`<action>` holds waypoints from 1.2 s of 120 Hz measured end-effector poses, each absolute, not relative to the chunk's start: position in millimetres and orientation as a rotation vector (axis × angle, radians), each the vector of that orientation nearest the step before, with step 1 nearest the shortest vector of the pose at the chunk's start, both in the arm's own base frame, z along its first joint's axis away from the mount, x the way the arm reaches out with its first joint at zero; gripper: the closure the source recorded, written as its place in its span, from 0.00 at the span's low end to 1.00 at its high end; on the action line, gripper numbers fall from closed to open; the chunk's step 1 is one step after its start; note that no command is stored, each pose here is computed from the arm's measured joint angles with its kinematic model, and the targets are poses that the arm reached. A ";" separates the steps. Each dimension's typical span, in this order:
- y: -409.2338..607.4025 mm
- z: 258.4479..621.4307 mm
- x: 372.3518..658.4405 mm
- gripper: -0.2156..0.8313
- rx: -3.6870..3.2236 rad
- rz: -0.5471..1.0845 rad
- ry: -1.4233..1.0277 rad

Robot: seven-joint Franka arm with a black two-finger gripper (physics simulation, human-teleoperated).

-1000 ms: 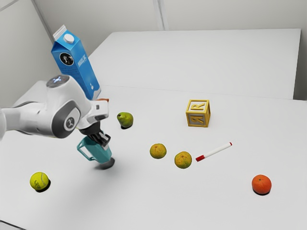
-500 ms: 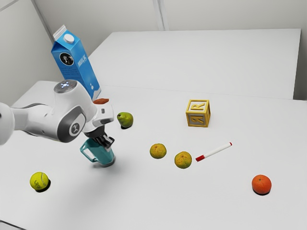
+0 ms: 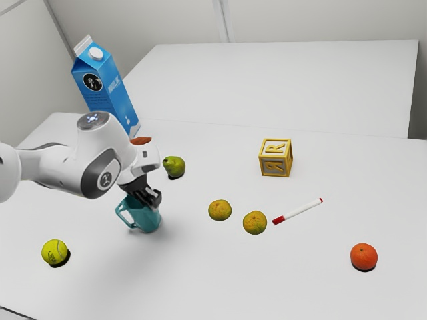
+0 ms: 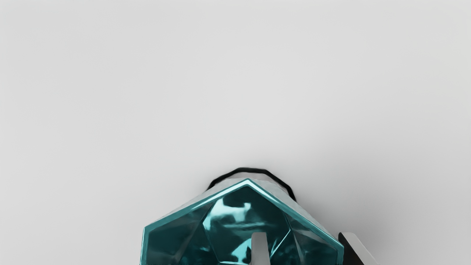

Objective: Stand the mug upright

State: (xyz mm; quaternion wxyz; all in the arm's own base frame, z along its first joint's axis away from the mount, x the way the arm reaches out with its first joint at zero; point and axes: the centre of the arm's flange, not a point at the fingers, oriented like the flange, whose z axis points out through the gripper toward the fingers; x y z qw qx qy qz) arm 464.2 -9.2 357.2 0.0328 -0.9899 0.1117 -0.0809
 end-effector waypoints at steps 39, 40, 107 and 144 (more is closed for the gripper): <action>-11.8 399.6 471.0 0.33 -3.046 -0.335 0.306; -11.9 401.7 471.9 0.32 -3.047 -0.336 0.304; -26.5 535.9 531.9 0.24 -3.126 -0.083 0.169; -27.1 600.3 538.0 0.23 -3.132 0.006 0.114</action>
